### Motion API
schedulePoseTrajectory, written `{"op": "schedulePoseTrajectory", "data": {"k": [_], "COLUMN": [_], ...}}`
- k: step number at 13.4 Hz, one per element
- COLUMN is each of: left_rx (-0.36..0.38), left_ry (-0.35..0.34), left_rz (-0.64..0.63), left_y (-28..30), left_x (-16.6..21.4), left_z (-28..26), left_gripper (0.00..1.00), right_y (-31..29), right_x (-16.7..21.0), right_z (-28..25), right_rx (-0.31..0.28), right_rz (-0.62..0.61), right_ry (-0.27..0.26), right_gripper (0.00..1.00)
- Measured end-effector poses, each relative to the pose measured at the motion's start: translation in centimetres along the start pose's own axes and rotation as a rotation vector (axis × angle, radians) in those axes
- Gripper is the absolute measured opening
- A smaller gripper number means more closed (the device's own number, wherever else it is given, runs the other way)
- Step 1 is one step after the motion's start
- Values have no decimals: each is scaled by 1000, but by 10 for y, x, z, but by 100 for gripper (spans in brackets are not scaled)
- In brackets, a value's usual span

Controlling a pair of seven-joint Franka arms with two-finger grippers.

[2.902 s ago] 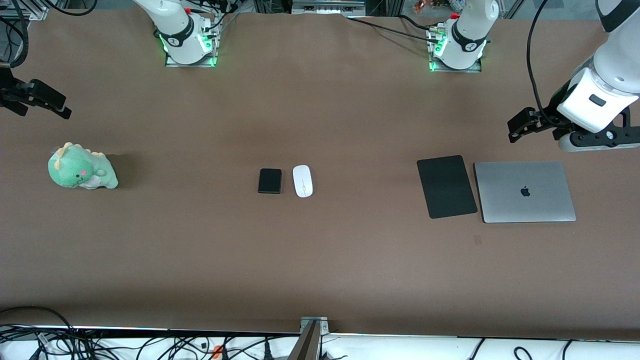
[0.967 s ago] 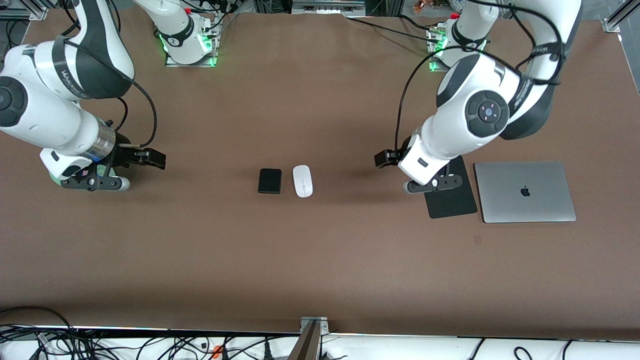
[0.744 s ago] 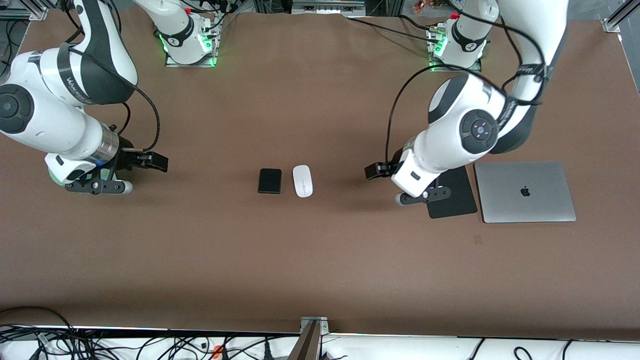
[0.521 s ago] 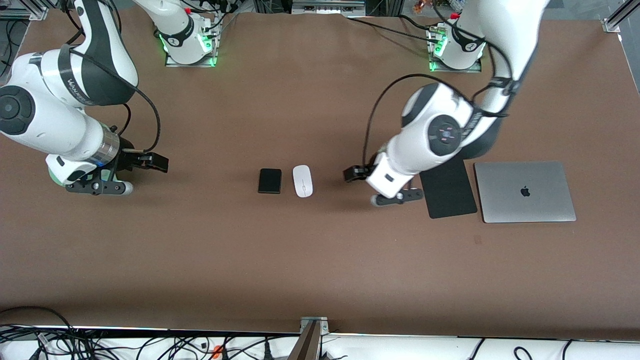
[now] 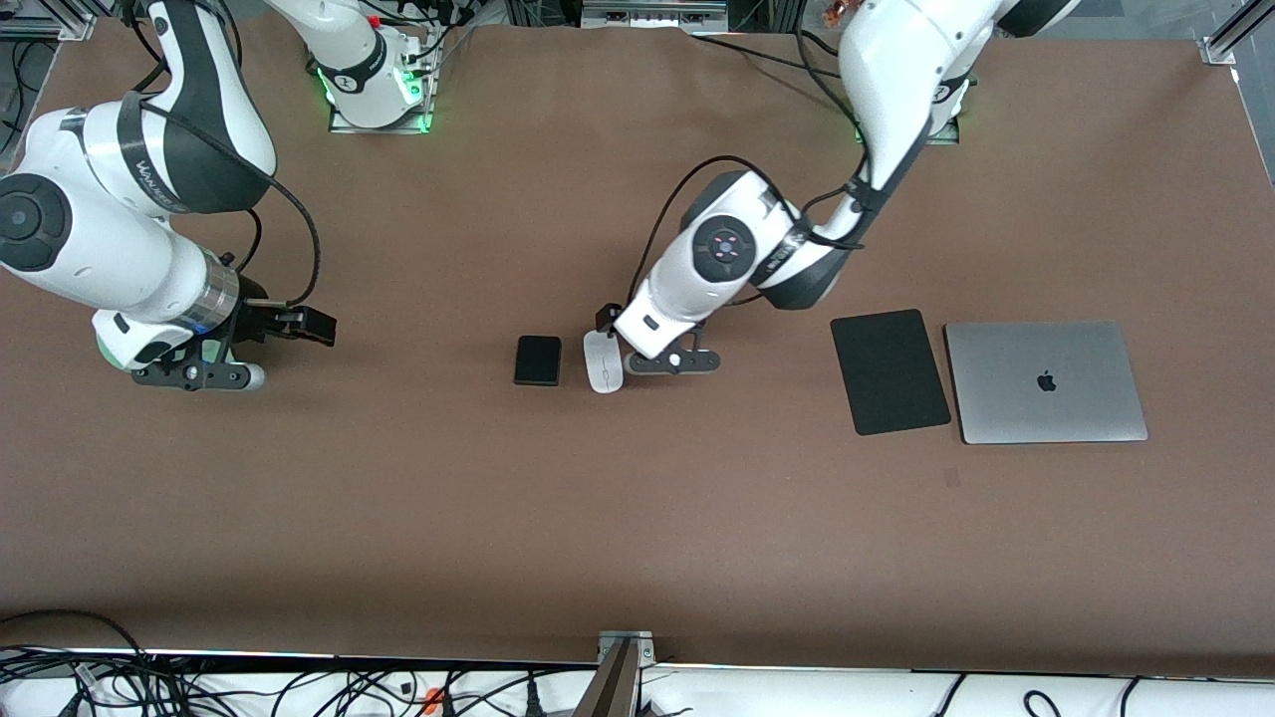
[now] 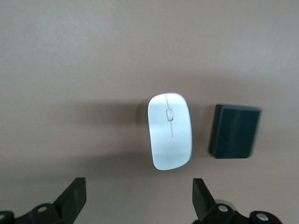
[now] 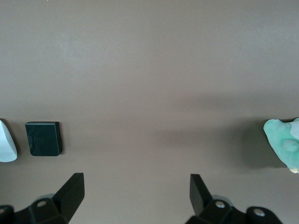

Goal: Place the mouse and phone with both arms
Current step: 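Move the left gripper over the white mouse while the right gripper advances, then lower the left gripper and close it on the white mouse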

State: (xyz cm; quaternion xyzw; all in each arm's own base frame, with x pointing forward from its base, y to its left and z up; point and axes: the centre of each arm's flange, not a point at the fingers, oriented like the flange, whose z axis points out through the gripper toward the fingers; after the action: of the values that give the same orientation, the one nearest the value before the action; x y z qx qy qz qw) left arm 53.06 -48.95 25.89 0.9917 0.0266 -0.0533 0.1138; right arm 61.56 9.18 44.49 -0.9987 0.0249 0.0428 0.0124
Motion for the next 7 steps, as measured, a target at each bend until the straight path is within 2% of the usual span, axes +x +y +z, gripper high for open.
{"op": "schedulePoseTrajectory", "data": {"k": [3, 7], "left_rx": [40, 39], "left_ry": [21, 49], "left_rz": [46, 33], "left_y": [22, 39], "left_x": [-8, 1], "left_z": [39, 66], "left_gripper": [100, 100], "right_y": [0, 1], "right_x": [1, 1], "right_z": [0, 0], "right_rx": [1, 1], "right_rz": [1, 2], "right_ry": [4, 5], "right_gripper": [100, 100]}}
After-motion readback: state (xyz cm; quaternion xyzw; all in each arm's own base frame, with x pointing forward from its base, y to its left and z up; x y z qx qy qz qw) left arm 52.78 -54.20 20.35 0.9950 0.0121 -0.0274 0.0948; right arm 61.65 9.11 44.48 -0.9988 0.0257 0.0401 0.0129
